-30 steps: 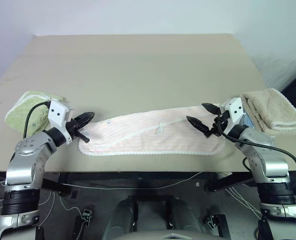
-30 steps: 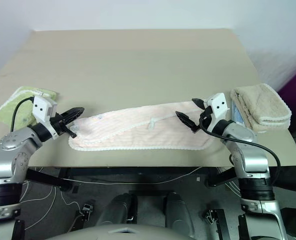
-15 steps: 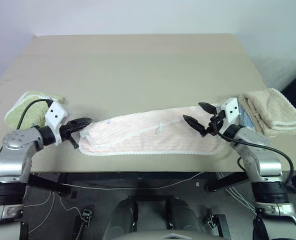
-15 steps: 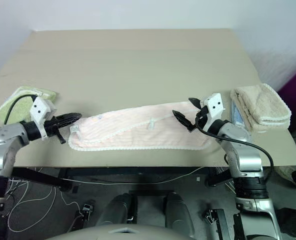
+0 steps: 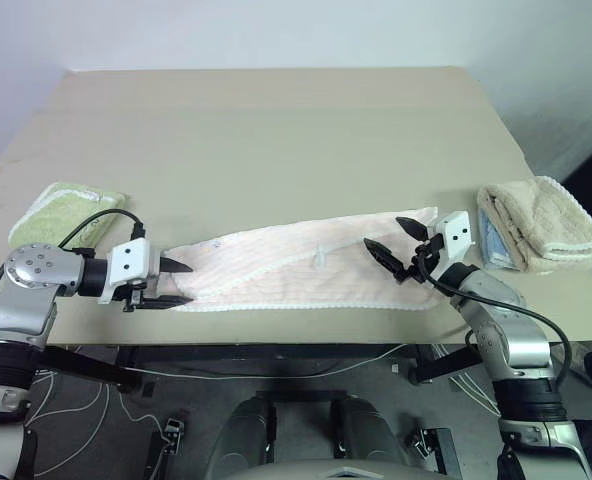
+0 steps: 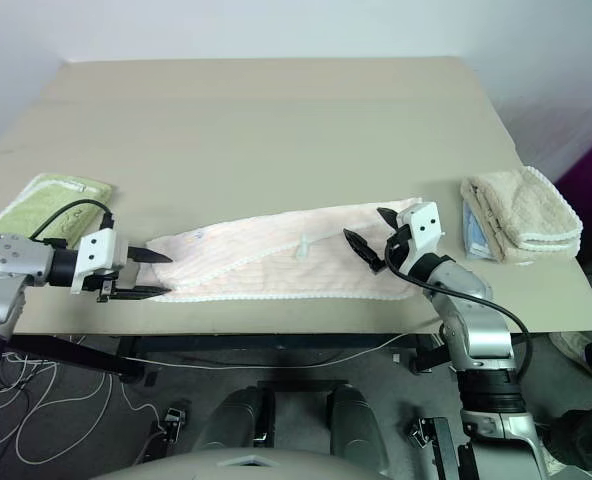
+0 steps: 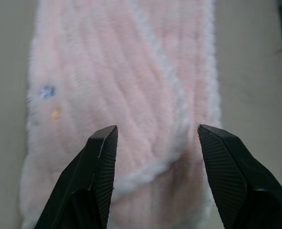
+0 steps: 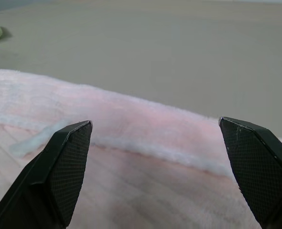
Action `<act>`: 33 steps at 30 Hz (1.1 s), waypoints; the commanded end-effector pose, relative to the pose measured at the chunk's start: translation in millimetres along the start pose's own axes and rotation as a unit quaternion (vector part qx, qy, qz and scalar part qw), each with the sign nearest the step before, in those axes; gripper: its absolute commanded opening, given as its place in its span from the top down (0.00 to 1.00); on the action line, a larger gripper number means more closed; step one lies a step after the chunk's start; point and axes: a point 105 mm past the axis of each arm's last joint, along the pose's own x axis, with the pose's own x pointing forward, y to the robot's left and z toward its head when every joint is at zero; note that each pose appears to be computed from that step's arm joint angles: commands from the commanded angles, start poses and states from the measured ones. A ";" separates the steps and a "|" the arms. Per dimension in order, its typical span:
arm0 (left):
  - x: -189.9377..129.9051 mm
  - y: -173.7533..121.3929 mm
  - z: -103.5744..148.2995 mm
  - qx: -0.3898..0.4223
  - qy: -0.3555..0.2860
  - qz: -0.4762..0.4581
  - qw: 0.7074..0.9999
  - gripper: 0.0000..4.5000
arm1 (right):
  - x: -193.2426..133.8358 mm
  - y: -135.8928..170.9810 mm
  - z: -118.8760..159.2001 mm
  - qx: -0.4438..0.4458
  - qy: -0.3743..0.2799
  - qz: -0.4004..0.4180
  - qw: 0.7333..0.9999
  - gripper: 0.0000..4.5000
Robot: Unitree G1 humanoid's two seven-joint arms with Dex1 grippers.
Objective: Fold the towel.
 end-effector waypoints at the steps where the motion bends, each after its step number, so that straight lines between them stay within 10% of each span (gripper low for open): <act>1: -3.5 2.3 1.1 0.042 0.020 -0.013 0.999 0.42 | -0.7 2.8 17.4 -0.019 -0.029 0.001 0.999 0.00; 19: 17.5 9.2 0.9 0.098 0.016 0.012 0.995 0.42 | -2.4 1.1 19.8 -0.022 -0.029 -0.006 0.999 0.00; 28: 12.9 1.6 2.9 0.078 -0.007 0.010 0.997 0.97 | -0.3 0.9 20.9 -0.025 -0.028 -0.001 0.999 0.00; 33: 9.5 -1.0 5.6 0.053 -0.022 0.024 0.998 0.99 | 1.2 -0.4 23.7 -0.033 -0.027 0.004 0.999 0.00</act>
